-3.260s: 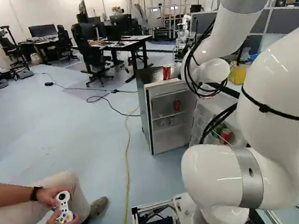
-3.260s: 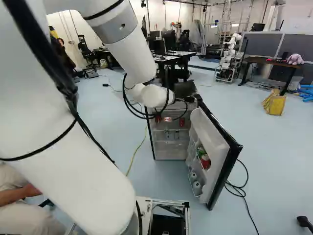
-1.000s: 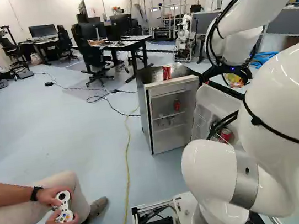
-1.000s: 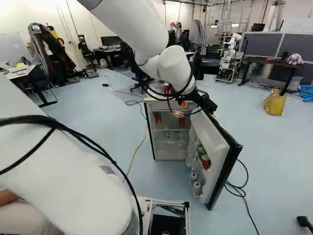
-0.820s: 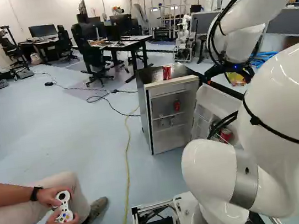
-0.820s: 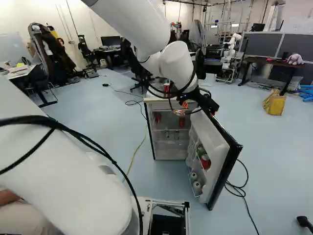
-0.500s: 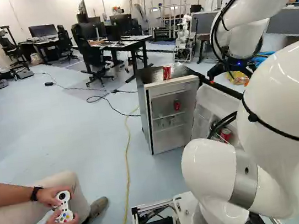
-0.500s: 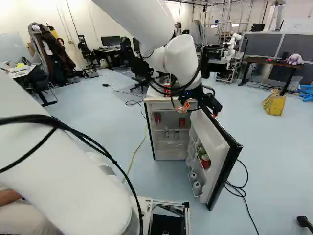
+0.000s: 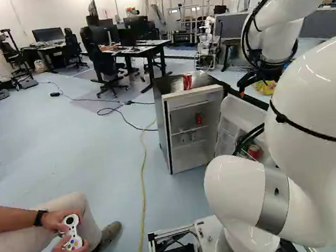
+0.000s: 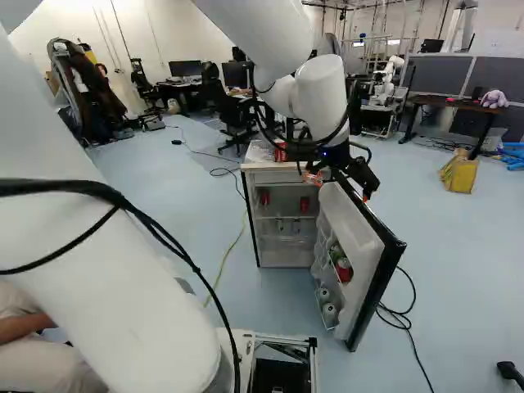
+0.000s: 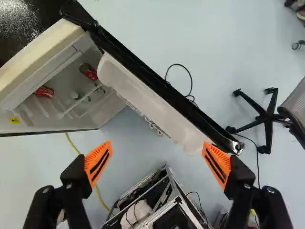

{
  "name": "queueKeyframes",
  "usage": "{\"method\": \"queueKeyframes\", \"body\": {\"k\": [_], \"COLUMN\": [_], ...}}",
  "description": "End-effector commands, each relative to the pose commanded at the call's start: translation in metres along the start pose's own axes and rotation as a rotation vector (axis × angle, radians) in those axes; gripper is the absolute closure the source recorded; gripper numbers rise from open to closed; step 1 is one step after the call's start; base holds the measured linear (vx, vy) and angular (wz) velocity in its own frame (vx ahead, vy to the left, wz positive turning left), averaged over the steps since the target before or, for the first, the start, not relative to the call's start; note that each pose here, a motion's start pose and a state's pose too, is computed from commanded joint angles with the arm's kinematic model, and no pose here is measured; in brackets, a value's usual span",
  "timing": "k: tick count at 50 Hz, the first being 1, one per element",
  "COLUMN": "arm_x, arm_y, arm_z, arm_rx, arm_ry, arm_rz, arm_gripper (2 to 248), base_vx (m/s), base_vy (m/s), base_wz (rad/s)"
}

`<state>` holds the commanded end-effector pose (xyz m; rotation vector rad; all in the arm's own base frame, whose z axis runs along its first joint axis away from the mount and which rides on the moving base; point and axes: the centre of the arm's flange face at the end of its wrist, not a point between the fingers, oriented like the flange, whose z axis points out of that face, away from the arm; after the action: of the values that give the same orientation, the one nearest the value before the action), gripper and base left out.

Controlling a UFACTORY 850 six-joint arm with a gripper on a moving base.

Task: Grab a drink from the fridge

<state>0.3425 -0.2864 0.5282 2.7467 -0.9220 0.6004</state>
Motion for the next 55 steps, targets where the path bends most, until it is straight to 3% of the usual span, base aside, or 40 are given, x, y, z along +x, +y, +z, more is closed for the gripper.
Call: {"method": "queueKeyframes", "body": {"k": [32,55], "arm_x": [0.045,0.076], "arm_y": [0.023,0.045], "arm_z": [0.022,0.04], "arm_rx": [-0.018,-0.021], "arm_ry": [-0.005,-0.051], "arm_rz": [0.038,0.097], "arm_gripper": [3,3], "base_vx": [0.0,0.0], "base_vy": [0.0,0.0], "base_wz": [0.0,0.0]}}
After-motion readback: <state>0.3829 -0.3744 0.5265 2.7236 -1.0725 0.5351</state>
